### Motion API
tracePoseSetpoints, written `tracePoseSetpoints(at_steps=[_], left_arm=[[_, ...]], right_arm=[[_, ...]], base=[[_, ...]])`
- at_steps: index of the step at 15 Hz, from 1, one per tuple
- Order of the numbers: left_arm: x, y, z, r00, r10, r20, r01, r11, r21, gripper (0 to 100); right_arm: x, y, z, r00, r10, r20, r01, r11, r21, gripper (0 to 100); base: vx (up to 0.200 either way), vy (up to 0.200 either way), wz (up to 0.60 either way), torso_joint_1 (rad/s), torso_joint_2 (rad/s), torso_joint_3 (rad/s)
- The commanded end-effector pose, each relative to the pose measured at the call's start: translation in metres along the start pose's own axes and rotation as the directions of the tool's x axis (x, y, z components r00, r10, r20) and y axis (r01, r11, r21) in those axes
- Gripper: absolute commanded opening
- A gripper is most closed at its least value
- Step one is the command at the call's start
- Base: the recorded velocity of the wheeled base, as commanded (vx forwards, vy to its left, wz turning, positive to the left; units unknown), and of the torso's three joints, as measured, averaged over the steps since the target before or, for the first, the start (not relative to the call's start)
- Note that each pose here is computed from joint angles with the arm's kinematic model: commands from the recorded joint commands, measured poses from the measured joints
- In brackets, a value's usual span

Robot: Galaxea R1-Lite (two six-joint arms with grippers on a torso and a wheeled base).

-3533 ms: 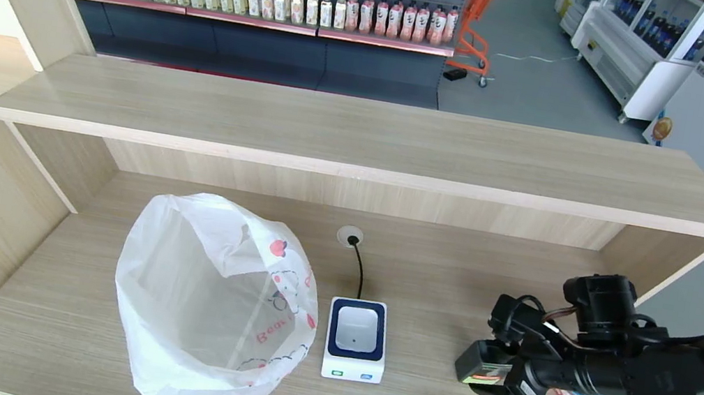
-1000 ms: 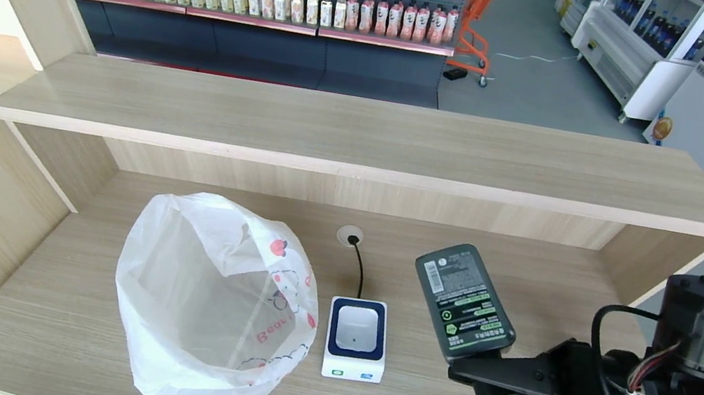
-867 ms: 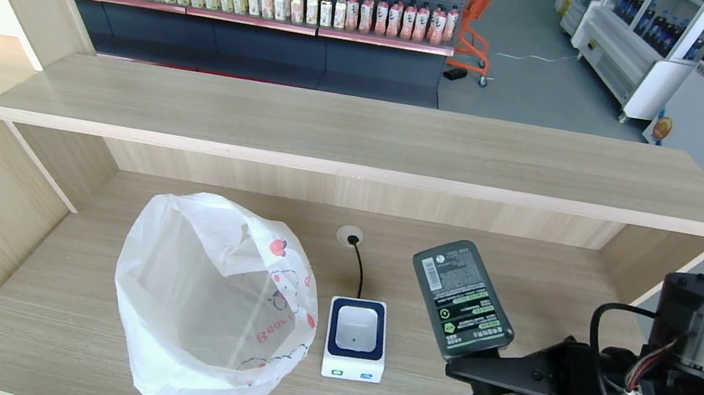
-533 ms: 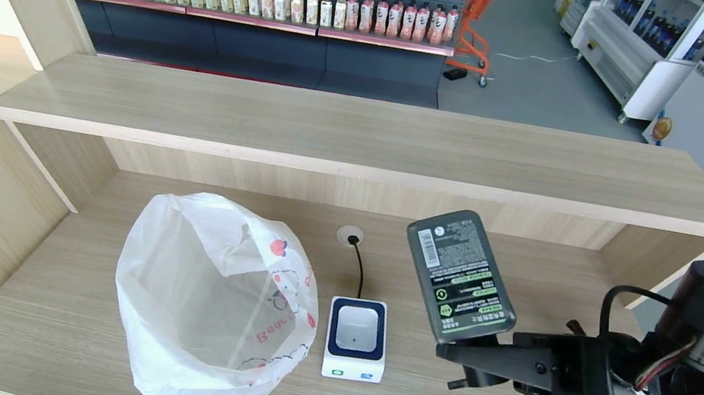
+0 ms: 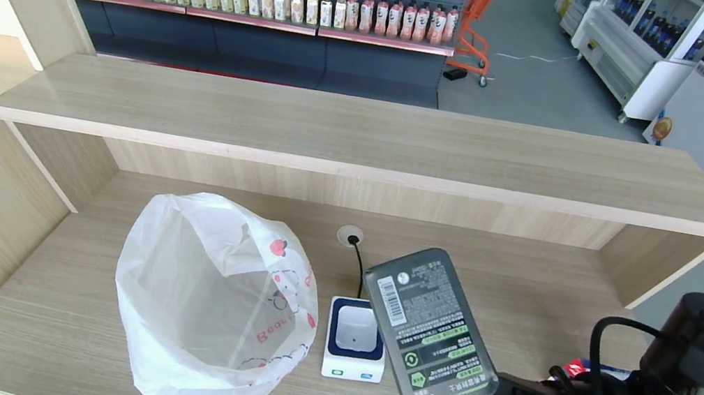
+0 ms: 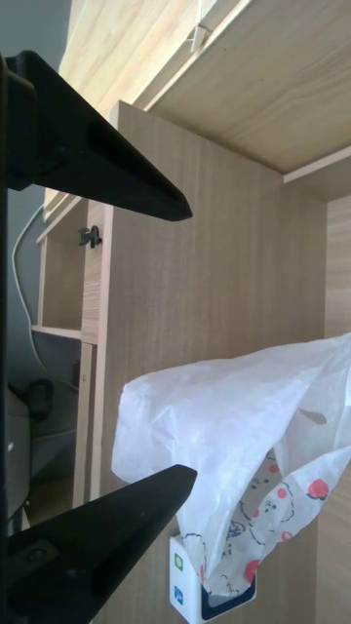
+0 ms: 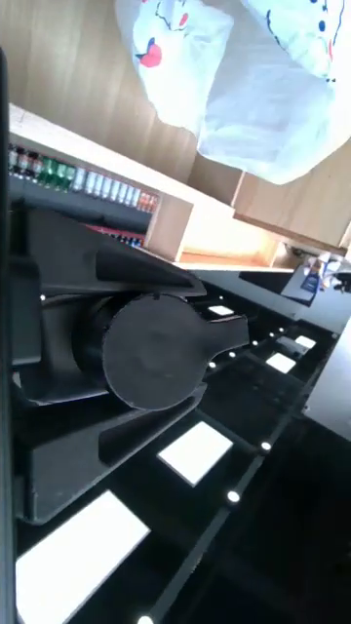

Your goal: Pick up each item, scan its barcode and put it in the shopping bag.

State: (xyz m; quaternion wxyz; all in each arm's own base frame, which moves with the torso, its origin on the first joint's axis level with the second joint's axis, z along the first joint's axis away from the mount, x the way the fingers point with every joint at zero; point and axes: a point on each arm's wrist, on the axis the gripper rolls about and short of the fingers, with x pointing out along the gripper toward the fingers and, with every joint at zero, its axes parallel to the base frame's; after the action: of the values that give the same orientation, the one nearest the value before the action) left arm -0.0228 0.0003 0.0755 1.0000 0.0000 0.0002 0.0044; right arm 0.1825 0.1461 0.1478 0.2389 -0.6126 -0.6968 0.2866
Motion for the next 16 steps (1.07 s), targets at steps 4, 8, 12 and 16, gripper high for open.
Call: tracePoseSetpoints(at_steps=[4,8,12,16], left_arm=[[0.0,0.0,0.0,1.0,0.0,0.0,0.0,1.0,0.0,100],[0.0,0.0,0.0,1.0,0.0,0.0,0.0,1.0,0.0,100],[0.0,0.0,0.0,1.0,0.0,0.0,0.0,1.0,0.0,100],[0.0,0.0,0.0,1.0,0.0,0.0,0.0,1.0,0.0,100]], right_arm=[[-0.002,-0.001,0.013,0.999,0.021,0.049,-0.024,0.997,0.076,0],[-0.005,0.0,0.018,0.997,0.028,0.078,-0.037,0.992,0.118,0],[-0.006,-0.001,0.02,0.996,0.032,0.086,-0.044,0.989,0.139,0],[-0.007,-0.002,0.023,0.994,0.038,0.1,-0.052,0.988,0.147,0]], base=[[0.0,0.0,0.0,0.0,0.0,0.0],[0.0,0.0,0.0,0.0,0.0,0.0],[0.0,0.0,0.0,0.0,0.0,0.0],[0.0,0.0,0.0,0.0,0.0,0.0]])
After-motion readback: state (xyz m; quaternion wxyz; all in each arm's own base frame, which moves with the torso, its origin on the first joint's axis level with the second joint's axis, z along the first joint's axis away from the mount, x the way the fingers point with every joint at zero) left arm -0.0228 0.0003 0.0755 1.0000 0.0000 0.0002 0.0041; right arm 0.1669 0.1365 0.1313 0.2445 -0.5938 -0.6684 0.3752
